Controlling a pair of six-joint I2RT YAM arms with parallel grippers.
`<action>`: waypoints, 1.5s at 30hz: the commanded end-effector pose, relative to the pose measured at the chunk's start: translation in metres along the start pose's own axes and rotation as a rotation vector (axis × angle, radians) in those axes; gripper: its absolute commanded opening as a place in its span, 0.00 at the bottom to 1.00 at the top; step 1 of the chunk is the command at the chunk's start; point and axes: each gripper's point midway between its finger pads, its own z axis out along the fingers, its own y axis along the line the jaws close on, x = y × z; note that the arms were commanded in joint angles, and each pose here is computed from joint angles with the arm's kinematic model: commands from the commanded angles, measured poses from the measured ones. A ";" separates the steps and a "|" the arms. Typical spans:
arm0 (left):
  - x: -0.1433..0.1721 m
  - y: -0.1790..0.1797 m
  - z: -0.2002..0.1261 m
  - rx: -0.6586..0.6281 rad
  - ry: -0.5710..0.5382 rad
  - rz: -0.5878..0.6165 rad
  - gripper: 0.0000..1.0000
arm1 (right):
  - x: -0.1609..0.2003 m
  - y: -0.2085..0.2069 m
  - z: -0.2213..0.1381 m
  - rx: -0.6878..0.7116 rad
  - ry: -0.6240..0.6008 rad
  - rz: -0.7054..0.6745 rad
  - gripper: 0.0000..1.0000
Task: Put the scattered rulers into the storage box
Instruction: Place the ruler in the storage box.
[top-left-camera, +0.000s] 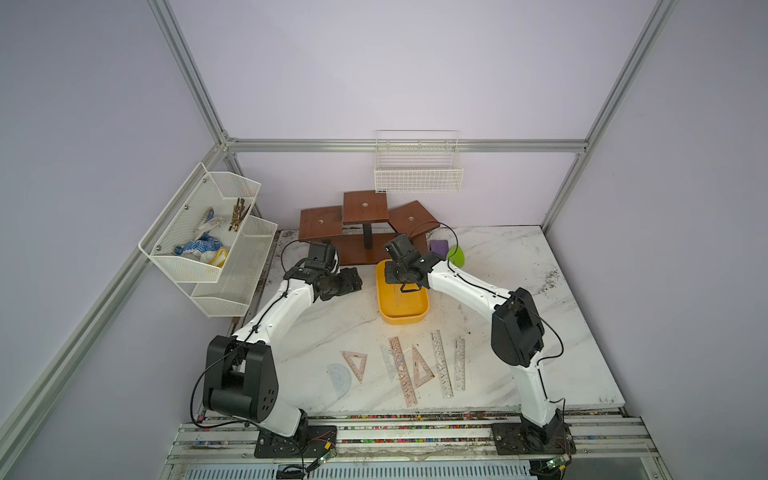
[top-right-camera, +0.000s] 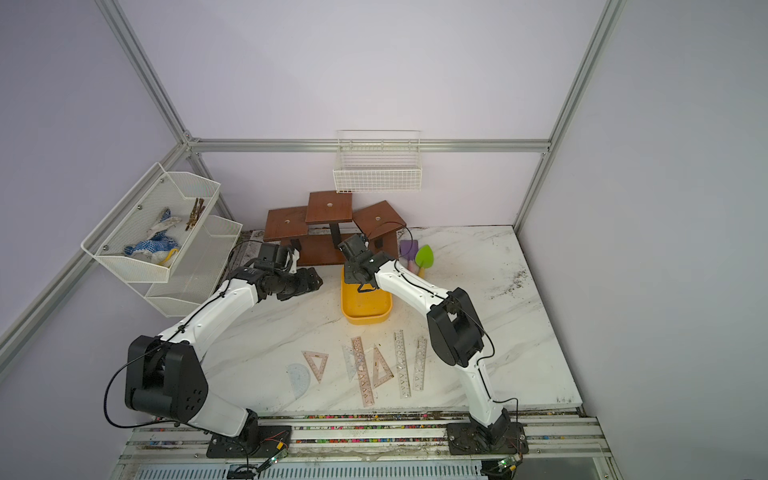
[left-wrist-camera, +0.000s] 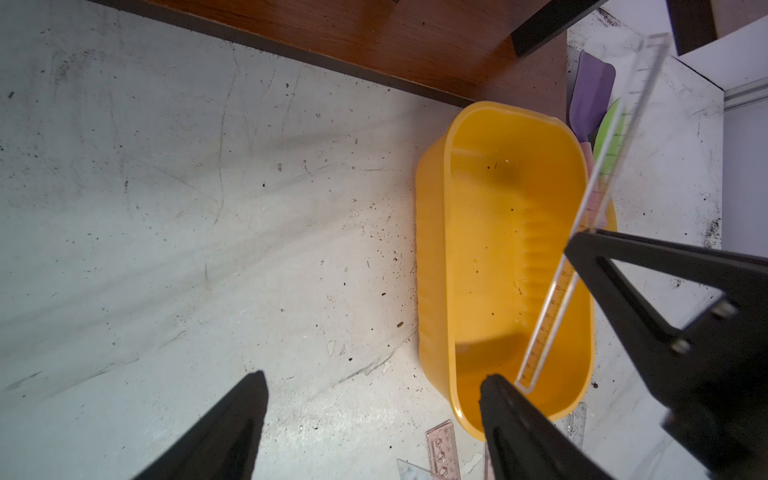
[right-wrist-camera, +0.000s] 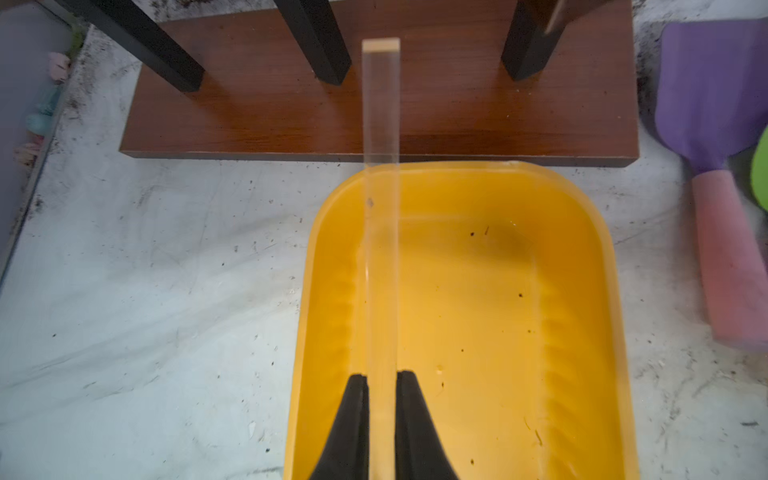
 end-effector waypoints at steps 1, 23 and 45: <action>-0.008 -0.005 0.001 0.031 -0.026 0.024 0.84 | -0.002 -0.002 0.008 0.015 0.010 -0.011 0.00; -0.001 0.002 0.014 0.033 0.008 0.012 0.85 | 0.047 -0.018 0.068 0.060 0.138 -0.023 0.01; 0.002 0.002 0.017 0.056 0.026 -0.007 0.85 | 0.024 -0.002 0.008 -0.028 0.115 -0.013 0.00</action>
